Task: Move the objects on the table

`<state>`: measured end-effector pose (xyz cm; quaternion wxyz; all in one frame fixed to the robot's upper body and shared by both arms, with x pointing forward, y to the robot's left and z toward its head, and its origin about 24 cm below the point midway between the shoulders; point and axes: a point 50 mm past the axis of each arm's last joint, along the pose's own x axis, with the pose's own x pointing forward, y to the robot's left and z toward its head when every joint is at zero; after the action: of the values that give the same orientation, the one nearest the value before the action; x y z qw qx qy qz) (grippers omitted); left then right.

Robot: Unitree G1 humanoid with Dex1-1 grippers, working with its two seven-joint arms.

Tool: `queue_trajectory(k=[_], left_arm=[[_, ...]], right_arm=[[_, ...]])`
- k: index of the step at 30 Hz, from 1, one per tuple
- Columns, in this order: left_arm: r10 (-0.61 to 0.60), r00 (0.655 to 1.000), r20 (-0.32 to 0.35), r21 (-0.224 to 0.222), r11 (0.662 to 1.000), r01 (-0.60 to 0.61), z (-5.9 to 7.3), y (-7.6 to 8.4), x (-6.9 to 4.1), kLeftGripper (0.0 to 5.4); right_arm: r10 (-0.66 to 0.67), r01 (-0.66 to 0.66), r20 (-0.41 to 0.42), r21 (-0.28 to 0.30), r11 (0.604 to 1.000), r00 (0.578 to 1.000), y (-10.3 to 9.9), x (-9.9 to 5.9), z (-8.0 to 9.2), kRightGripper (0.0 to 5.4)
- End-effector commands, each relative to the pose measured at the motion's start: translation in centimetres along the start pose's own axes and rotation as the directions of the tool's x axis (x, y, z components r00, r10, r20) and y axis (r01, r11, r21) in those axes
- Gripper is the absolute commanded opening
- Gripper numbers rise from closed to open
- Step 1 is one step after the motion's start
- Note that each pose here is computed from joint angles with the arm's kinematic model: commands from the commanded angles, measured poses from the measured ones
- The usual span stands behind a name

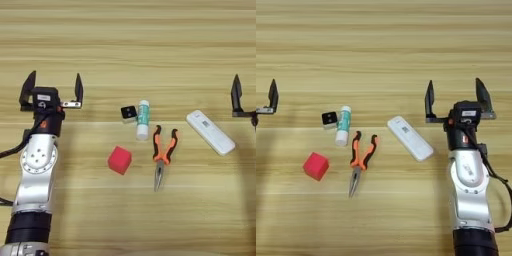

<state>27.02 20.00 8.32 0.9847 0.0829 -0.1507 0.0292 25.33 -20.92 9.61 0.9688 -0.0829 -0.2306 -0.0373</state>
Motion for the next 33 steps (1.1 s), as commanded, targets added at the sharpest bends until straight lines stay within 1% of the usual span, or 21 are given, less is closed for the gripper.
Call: queue_trajectory(k=[1, 6, 9, 15, 17, 19, 22, 29, 31, 33], left_arm=[[-0.025, 1.000, -0.011, -0.024, 0.999, 0.025, 0.1, -0.3, 0.0, 5.38], [-0.035, 0.999, -0.008, -0.046, 0.998, 0.035, 0.3, -0.5, -0.1, 5.38], [-0.020, 1.000, -0.001, -0.048, 0.999, 0.020, 0.4, -0.5, -0.1, 5.38], [-0.038, 0.999, 0.005, -0.052, 0.998, 0.038, 0.4, -0.6, -0.1, 5.38], [-0.040, 0.999, 0.008, -0.050, 0.998, 0.041, 0.4, -0.6, -0.1, 5.38], [-0.045, 0.999, 0.010, -0.049, 0.998, 0.046, 0.4, -0.7, -0.1, 5.38], [-0.057, 0.998, 0.001, -0.056, 0.997, 0.057, 0.2, -0.7, -0.1, 5.38], [-0.062, 0.998, 0.002, -0.061, 0.996, 0.062, 0.1, -0.7, -0.1, 5.38], [-0.063, 0.998, 0.003, -0.062, 0.996, 0.064, 0.1, -0.8, -0.1, 5.38], [-0.066, 0.998, 0.004, -0.064, 0.996, 0.066, 0.1, -0.8, -0.1, 5.38]], right_arm=[[-0.002, 0.002, -0.006, -0.007, 1.000, 1.000, -0.4, 0.1, 0.1, 5.40], [-0.001, 0.001, -0.003, -0.008, 1.000, 1.000, -0.6, 0.2, 0.2, 5.40], [0.002, -0.002, -0.002, -0.009, 1.000, 1.000, -0.6, 0.2, 0.2, 5.40], [0.016, -0.017, -0.008, -0.006, 1.000, 1.000, -0.5, 0.2, 0.2, 5.40], [0.039, -0.039, -0.017, 0.001, 0.999, 0.999, -0.3, 0.3, 0.1, 5.40], [0.080, -0.079, -0.031, 0.020, 0.997, 0.996, -0.1, 0.3, 0.1, 5.40], [0.145, -0.144, -0.044, 0.005, 0.990, 0.989, 0.0, 0.5, 0.2, 5.40], [0.238, -0.231, -0.103, 0.077, 0.970, 0.966, -1.0, 1.0, 0.3, 5.40], [0.283, -0.271, -0.125, 0.099, 0.957, 0.951, -1.1, 1.0, 0.2, 5.40], [0.326, -0.314, -0.165, 0.098, 0.944, 0.931, -1.2, 0.9, 0.0, 5.40]])
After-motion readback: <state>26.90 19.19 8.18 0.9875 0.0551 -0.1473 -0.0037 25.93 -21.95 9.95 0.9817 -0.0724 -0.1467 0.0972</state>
